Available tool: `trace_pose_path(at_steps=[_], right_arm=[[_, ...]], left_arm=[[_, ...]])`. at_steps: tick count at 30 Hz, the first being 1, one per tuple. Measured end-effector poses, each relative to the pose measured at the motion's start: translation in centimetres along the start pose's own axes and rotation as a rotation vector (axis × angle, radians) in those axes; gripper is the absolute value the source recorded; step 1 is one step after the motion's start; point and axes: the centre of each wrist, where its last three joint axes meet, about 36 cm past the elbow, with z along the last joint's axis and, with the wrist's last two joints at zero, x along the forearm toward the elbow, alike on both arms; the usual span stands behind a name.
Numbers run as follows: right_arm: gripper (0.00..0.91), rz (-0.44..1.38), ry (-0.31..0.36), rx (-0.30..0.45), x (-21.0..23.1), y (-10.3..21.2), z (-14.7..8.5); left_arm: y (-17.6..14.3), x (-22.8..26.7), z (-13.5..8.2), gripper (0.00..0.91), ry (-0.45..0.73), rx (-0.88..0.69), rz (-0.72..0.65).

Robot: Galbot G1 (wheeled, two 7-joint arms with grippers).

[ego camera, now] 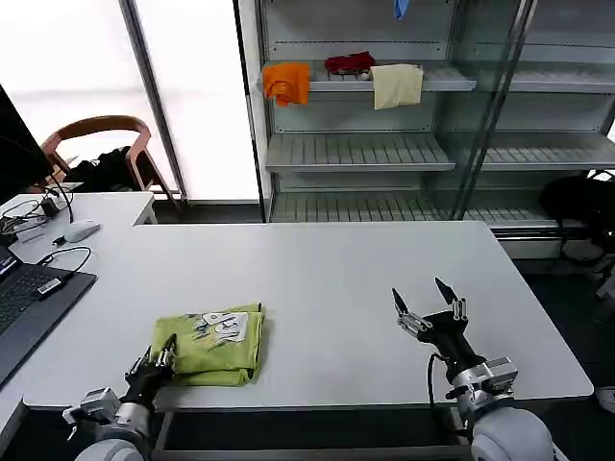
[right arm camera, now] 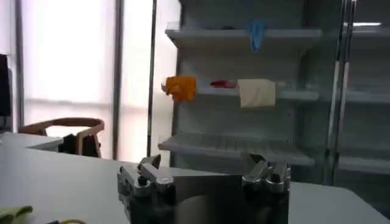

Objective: Fold and organize the clothes.

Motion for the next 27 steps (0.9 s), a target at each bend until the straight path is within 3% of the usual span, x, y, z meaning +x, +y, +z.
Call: trace_pose_path(at_steps=[9, 16, 22, 27], right_arm=[[0.907, 0.002, -0.007, 0.002, -0.1, -0.1, -0.2], [0.907, 0.000, -0.014, 0.004, -0.2, -0.1, -0.3], [0.907, -0.010, -0.023, 0.002, -0.6, 0.1, -0.5], [0.907, -0.013, -0.028, 0.002, -0.9, 0.1, -0.7]], left_arm=[[0.3, -0.2, 0.2, 0.000, -0.002, -0.026, 0.022], [1.6, -0.1, -1.7, 0.000, -0.044, -0.065, 0.007], [5.3, 0.6, -5.5, 0.000, -0.107, -0.176, -0.038], [9.0, 1.5, -11.3, 0.000, -0.208, -0.320, -0.083]])
